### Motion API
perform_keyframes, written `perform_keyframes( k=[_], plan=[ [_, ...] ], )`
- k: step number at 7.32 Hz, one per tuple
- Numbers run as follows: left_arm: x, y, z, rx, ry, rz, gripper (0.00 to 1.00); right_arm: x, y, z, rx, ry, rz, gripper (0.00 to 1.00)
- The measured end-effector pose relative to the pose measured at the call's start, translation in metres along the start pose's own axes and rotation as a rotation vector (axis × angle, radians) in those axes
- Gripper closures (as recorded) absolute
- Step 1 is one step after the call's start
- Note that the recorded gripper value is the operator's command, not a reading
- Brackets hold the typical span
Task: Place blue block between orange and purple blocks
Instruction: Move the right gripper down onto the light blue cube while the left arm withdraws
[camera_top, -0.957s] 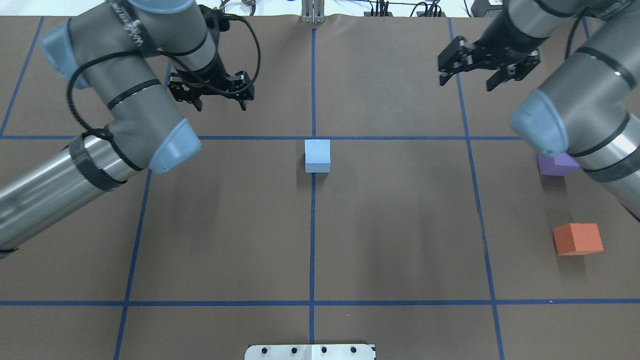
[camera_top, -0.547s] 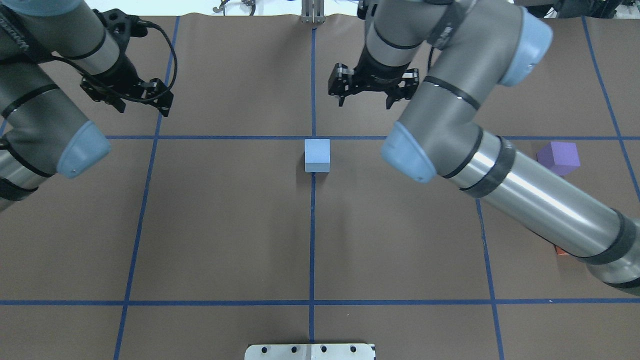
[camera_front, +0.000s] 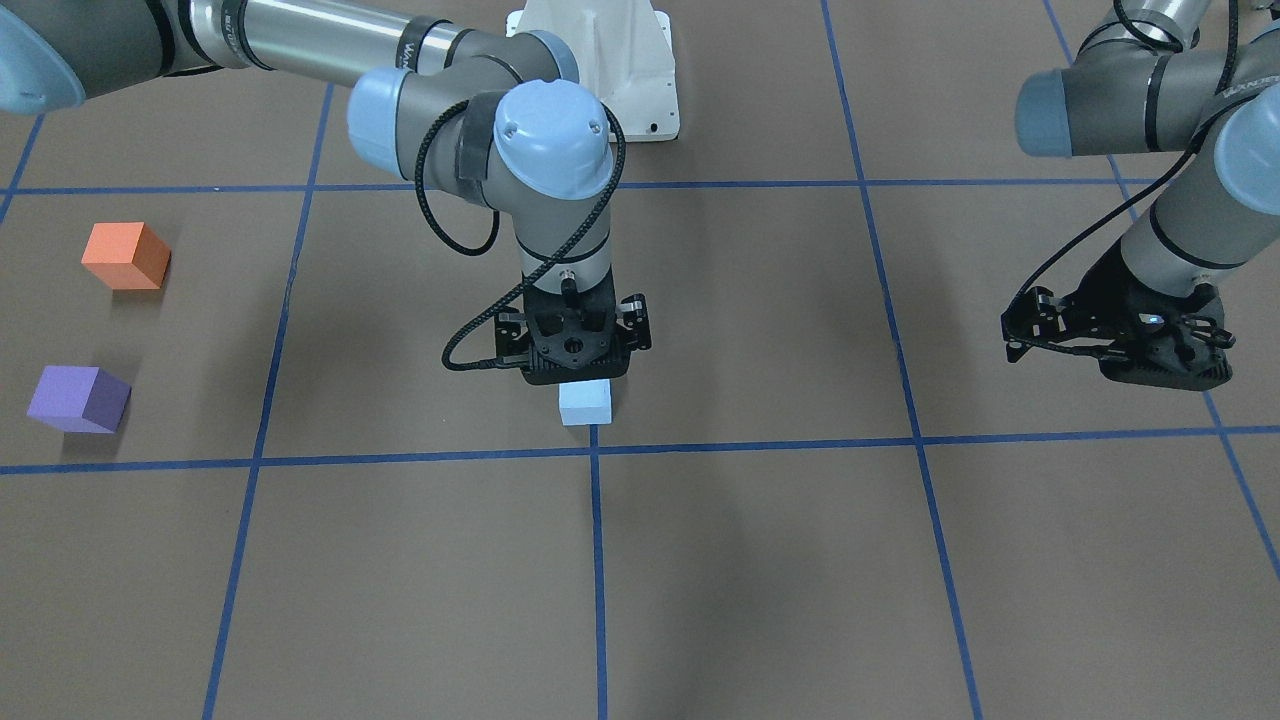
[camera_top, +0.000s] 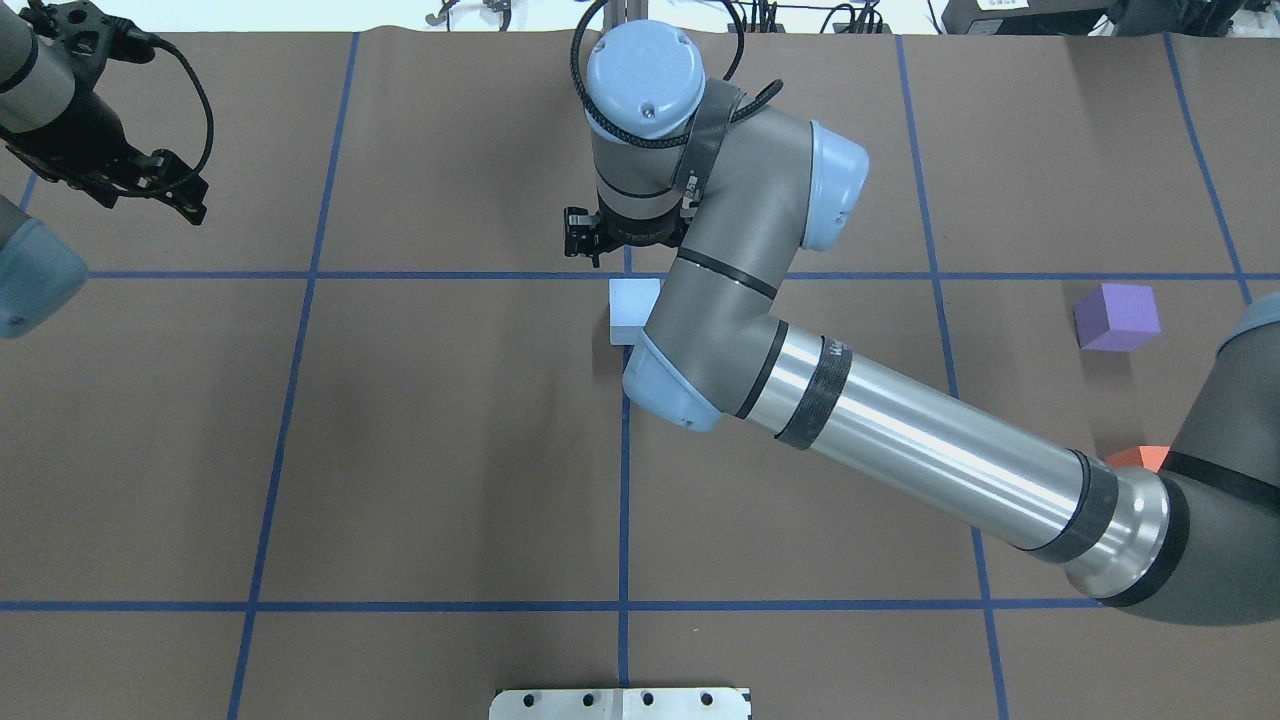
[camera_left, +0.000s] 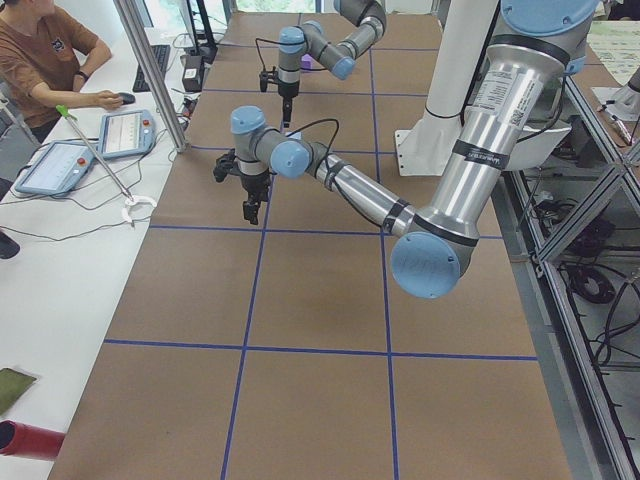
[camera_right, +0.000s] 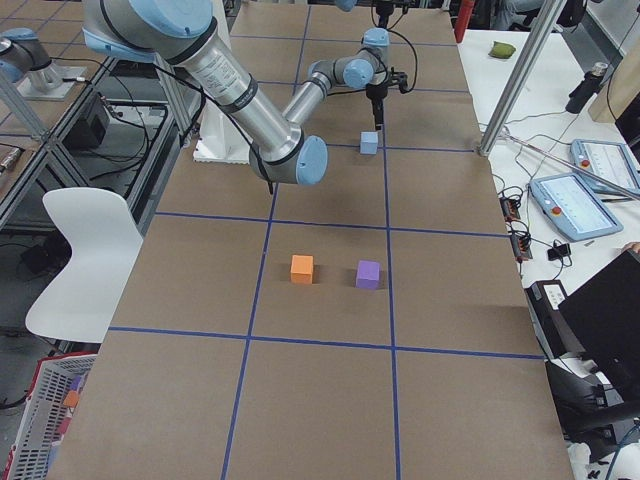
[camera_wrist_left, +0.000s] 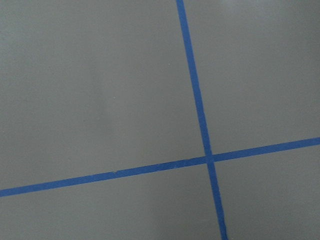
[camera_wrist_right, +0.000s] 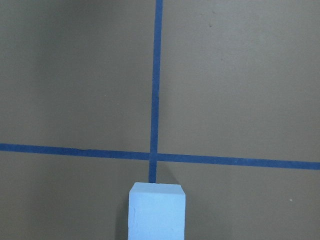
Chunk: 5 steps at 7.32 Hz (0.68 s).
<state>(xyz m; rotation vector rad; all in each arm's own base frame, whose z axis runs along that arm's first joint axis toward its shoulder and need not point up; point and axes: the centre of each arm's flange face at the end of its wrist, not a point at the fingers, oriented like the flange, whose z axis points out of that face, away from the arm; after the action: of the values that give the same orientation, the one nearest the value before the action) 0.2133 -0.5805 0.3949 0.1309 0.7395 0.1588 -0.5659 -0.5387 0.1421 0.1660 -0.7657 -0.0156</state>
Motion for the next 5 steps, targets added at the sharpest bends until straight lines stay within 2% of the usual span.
perform_keyframes(
  k=[2,5],
  plan=[
    [-0.003,0.0,0.001,-0.001,-0.002,0.001,0.0,-0.005,0.013,0.029,-0.011,0.017,-0.018,0.0],
    [-0.003,0.0,0.002,-0.003,-0.002,0.002,0.0,0.0,0.025,0.056,-0.031,0.049,-0.027,0.0]
  ],
)
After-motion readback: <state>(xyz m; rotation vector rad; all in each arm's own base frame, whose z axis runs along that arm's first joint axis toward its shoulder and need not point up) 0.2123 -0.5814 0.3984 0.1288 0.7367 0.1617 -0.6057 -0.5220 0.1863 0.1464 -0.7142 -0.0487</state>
